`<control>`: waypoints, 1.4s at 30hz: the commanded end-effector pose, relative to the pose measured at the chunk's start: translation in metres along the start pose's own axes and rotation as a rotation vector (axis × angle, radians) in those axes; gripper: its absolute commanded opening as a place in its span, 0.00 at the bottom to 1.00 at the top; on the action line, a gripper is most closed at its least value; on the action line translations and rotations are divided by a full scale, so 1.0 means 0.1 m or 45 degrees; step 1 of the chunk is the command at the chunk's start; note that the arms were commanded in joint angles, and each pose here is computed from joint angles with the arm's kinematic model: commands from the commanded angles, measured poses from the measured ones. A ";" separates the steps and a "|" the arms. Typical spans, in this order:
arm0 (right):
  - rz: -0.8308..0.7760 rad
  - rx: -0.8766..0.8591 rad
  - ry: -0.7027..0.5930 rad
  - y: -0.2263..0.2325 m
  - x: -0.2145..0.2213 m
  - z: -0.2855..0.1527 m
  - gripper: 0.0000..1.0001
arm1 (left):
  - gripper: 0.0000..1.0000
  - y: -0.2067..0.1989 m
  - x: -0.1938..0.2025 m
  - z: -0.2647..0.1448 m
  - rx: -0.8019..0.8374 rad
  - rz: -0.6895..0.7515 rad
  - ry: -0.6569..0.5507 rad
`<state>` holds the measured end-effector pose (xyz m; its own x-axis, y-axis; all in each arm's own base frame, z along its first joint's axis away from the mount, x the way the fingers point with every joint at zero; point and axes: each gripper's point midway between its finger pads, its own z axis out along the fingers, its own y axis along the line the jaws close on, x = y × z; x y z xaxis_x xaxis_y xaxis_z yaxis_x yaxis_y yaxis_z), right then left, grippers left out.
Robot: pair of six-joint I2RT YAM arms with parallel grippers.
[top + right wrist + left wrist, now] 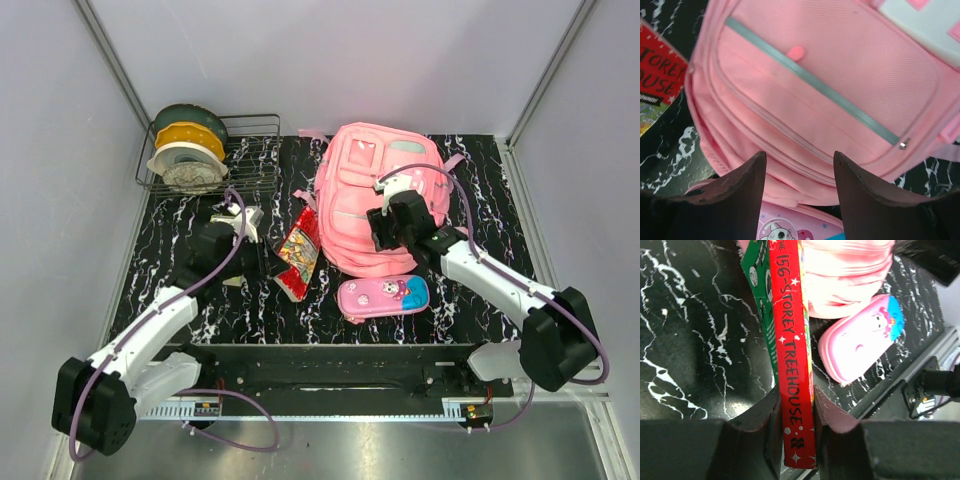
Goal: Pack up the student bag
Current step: Pick up the book from the center of the board, then place the book in the student bag.
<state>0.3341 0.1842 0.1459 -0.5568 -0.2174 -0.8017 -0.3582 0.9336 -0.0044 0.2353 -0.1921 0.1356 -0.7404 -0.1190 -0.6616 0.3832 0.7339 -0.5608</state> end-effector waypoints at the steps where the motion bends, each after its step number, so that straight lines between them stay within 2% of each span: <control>1: -0.207 -0.207 -0.052 0.27 -0.15 -0.08 0.61 | 0.00 -0.54 -0.43 -0.27 0.227 0.127 -0.120; 4: -0.281 -0.326 -0.076 0.39 -0.14 -0.17 0.62 | 0.00 -0.61 -0.43 -0.36 0.249 0.127 -0.110; 9: -0.337 -0.403 0.028 0.46 0.05 -0.14 0.60 | 0.00 -0.76 -0.40 -0.46 0.339 0.101 -0.113; 15: -0.340 -0.500 0.105 0.57 0.26 -0.12 0.59 | 0.00 -0.65 -0.39 -0.47 0.251 0.098 -0.117; 20: -0.344 -0.479 0.140 0.54 0.34 -0.03 0.59 | 0.00 -0.57 -0.47 -0.49 0.166 0.106 -0.151; 26: -0.323 -0.452 0.207 0.53 0.44 0.11 0.59 | 0.00 -0.59 -0.48 -0.50 0.179 0.113 -0.152; 30: -0.327 -0.407 0.229 0.48 0.48 0.21 0.55 | 0.00 -0.60 -0.48 -0.50 0.184 0.117 -0.150; 33: -0.318 -0.378 0.223 0.45 0.45 0.22 0.48 | 0.00 -0.60 -0.47 -0.50 0.187 0.118 -0.147; 34: -0.320 -0.378 0.222 0.45 0.45 0.22 0.43 | 0.00 -0.59 -0.46 -0.49 0.180 0.116 -0.146; 38: -0.322 -0.335 0.220 0.40 0.43 0.25 0.34 | 0.00 -0.58 -0.45 -0.47 0.183 0.112 -0.138; 40: -0.322 -0.339 0.230 0.41 0.45 0.27 0.17 | 0.00 -0.58 -0.44 -0.47 0.184 0.115 -0.136; 41: -0.320 -0.341 0.228 0.41 0.43 0.28 0.00 | 0.00 -0.58 -0.44 -0.47 0.185 0.116 -0.135; 42: -0.312 -0.338 0.235 0.41 0.43 0.28 0.00 | 0.00 -0.58 -0.44 -0.47 0.189 0.114 -0.133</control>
<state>0.3011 0.2144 0.0807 -0.5640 -0.5140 -0.6464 -0.6806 0.7326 0.0113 0.2071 -0.1925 0.1803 -0.7423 -0.1008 -0.6624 0.4359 0.6781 -0.5917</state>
